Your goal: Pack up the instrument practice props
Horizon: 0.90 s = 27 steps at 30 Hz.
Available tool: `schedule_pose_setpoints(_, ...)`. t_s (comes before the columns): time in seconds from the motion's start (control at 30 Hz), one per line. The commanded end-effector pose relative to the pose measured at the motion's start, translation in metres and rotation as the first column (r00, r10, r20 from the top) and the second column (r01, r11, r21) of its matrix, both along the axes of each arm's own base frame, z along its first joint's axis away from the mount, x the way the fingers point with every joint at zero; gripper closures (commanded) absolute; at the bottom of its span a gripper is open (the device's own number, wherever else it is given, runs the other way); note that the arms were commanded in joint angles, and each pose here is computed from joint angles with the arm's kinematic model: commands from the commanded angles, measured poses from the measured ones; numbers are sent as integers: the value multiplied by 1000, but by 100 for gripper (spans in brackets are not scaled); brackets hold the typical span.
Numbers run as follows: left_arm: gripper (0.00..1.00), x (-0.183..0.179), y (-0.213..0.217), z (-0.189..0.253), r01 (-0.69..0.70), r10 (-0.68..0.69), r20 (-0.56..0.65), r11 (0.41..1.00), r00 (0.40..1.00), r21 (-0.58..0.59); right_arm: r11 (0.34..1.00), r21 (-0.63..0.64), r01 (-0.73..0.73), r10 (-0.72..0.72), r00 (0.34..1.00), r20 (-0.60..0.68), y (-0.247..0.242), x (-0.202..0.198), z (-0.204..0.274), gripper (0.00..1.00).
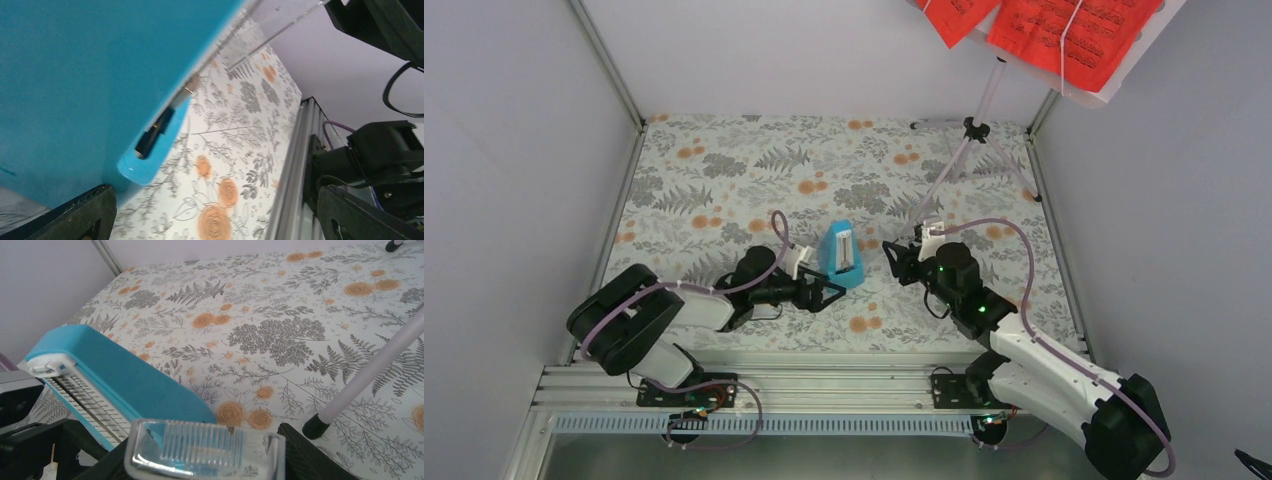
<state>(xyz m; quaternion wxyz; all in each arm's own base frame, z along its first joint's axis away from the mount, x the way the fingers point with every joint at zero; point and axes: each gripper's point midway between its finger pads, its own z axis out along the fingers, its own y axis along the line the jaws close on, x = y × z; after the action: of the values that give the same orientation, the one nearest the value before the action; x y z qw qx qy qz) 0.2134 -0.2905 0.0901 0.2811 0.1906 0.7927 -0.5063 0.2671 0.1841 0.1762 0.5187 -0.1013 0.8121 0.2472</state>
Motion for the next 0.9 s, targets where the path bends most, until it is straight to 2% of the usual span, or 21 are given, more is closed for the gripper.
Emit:
schedule_pose_setpoints(0.0,0,6,-16,32,-12,20,76,995,997,-104,999,-14,39,-39,999,16,-10,1,13,55)
schedule_pose_setpoints(0.23,0,31,27,54,-271,274,175,962,946,-39,1000,-16,-1,2,1000,25,-7,-5,27,55)
schedule_pose_setpoints(0.33,0,51,63,73,-449,442,252,893,861,-34,998,-34,-43,44,999,18,3,-9,30,55)
schedule_pose_setpoints(0.4,0,61,82,83,-503,493,298,863,817,-48,997,-31,-73,74,997,19,13,-13,33,55)
schedule_pose_setpoints(0.6,0,84,103,109,-584,522,455,812,721,-7,993,-55,-106,109,993,46,47,-29,37,54)
schedule_pose_setpoints(0.73,0,88,114,118,-624,547,530,780,647,-43,993,-76,-91,94,995,41,62,-34,29,53)
schedule_pose_setpoints(0.87,0,90,114,111,-626,532,560,779,635,-30,992,-94,-87,92,994,56,71,-30,27,53)
